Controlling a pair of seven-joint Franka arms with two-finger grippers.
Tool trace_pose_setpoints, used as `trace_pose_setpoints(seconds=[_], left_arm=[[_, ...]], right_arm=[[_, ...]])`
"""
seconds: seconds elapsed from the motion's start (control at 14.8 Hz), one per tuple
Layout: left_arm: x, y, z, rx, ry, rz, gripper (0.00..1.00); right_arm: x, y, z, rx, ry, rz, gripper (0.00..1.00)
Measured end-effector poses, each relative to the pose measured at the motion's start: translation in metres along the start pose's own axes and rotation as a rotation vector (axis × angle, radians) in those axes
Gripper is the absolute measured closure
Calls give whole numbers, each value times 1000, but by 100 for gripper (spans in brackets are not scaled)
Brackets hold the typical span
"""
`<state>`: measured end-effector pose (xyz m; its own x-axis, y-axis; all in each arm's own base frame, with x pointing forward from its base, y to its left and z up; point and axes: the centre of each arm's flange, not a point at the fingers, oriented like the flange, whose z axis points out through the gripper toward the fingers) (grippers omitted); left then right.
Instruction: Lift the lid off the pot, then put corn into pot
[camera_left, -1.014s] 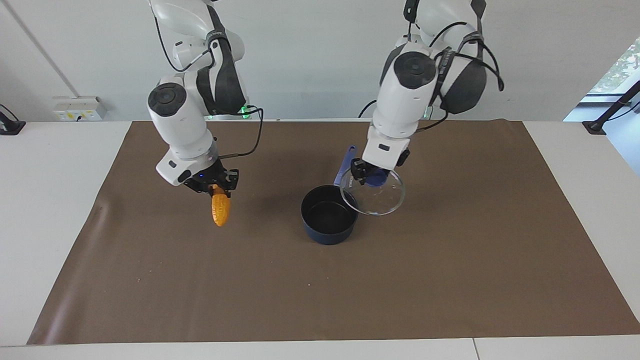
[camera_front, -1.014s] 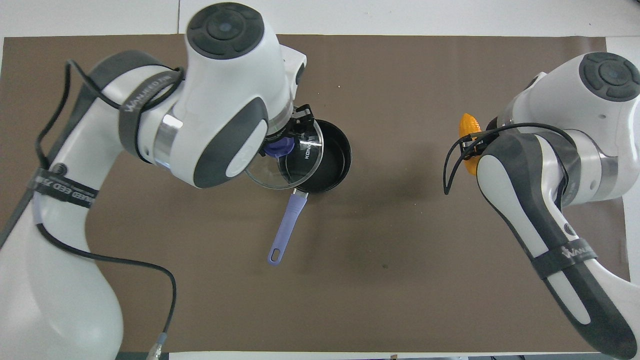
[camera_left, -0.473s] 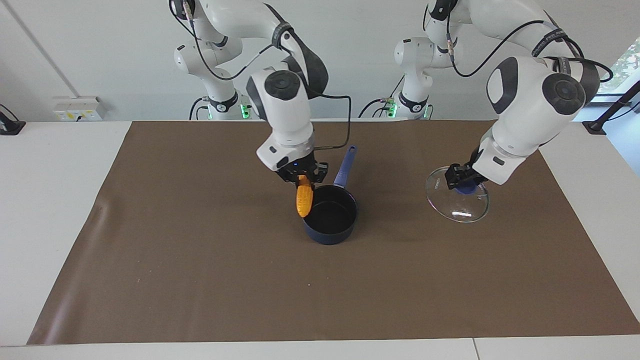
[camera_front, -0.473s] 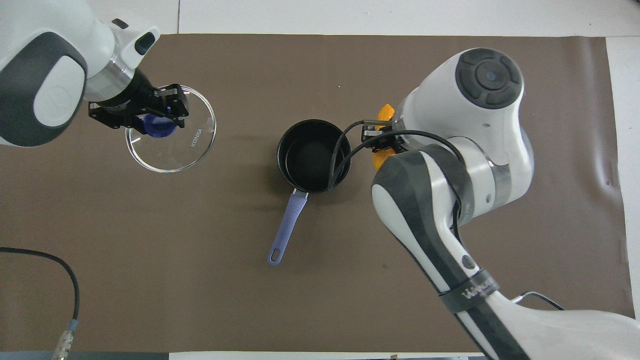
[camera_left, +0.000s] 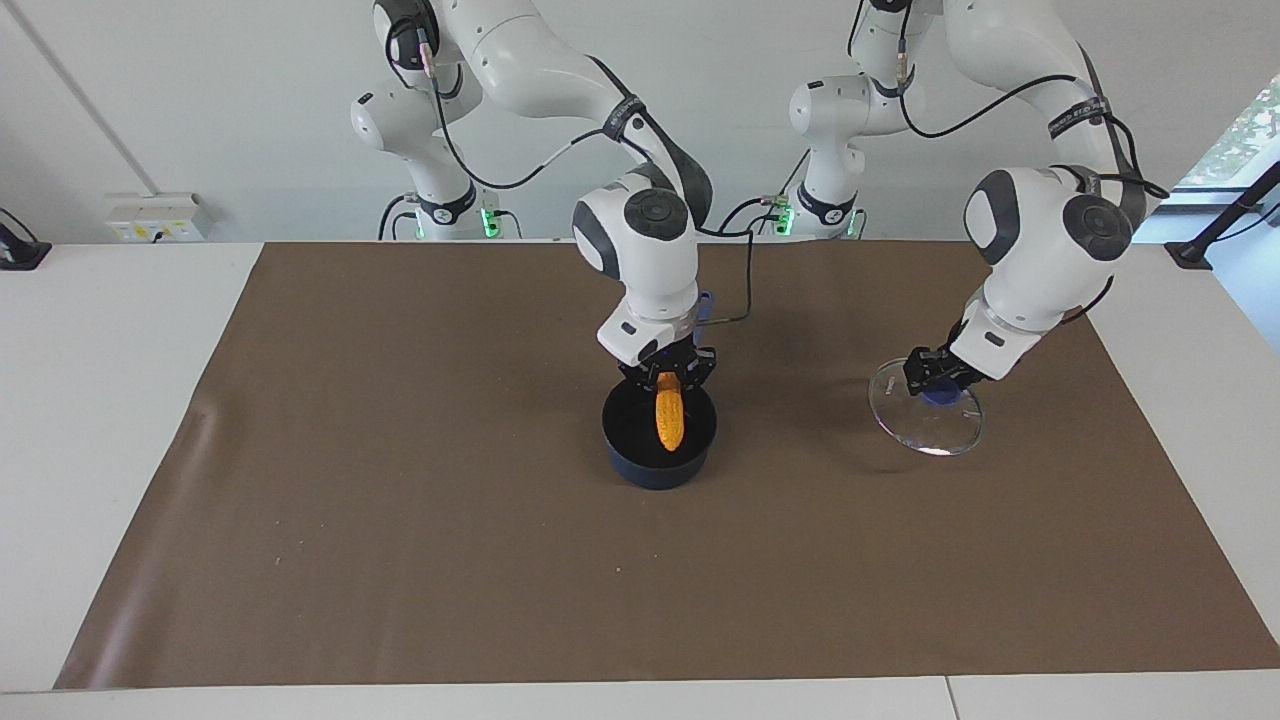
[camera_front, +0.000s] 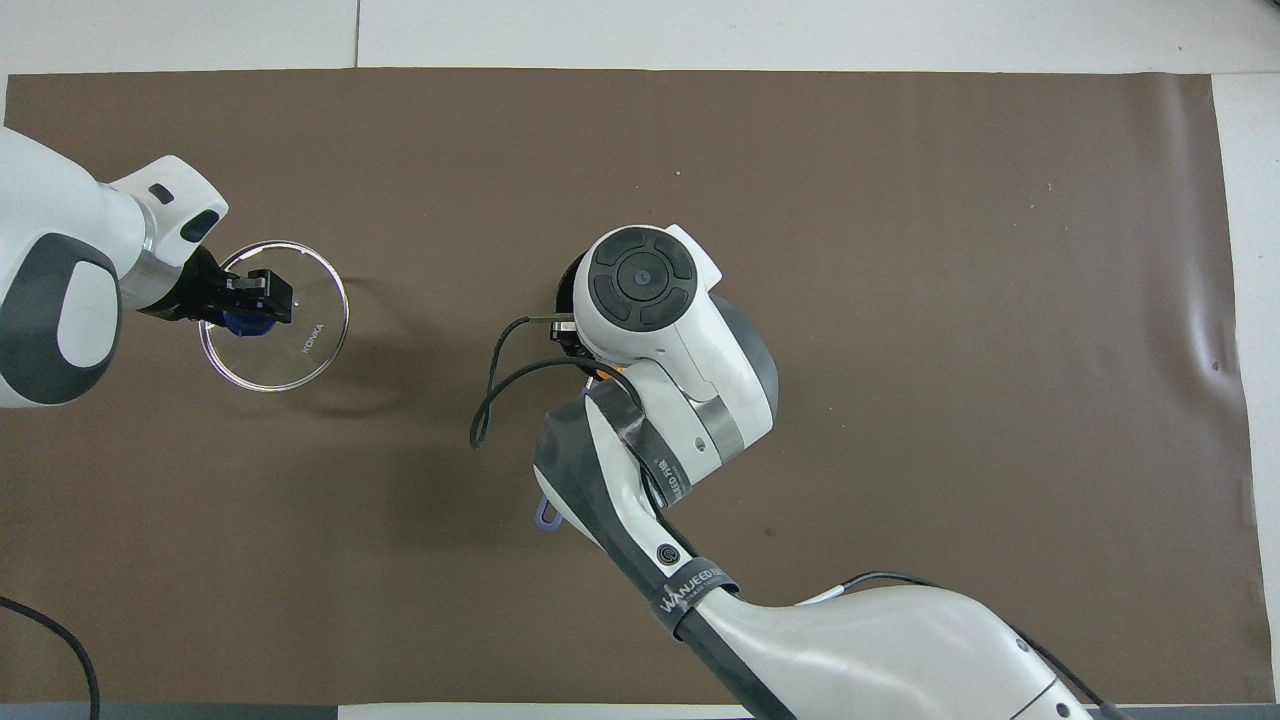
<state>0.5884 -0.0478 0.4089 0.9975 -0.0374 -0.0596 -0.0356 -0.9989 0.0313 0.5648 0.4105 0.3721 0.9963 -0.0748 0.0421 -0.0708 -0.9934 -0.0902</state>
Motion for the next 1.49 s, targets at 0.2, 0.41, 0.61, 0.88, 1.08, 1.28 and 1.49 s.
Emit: trace_pose_setpoints(seconds=[0.2,0.41,0.61,0.88,1.08,1.28,1.49], left_arm=[[-9,-3,33,2,8,3,33],[-16,-9,52,16,-3,11,33],[-17,-11,60,34,-6,22,33],[-17,-14,73,33,-6,18,33],[-17,-14,74,33,-2,23,23],[-13,-14,66,33,17,28,4],[-2,-8,26,34,32,35,0]], right_arm=[[8,8,2,-28,27,-9,61],[14,14,2,-28,49,-9,61],[11,14,11,-22,57,-13,61],[7,17,26,-27,53,-14,55],[14,21,17,-32,57,-4,22],[42,62,-42,-73,31,-6,0],[60,153,-146,-80,-14,-41,0]])
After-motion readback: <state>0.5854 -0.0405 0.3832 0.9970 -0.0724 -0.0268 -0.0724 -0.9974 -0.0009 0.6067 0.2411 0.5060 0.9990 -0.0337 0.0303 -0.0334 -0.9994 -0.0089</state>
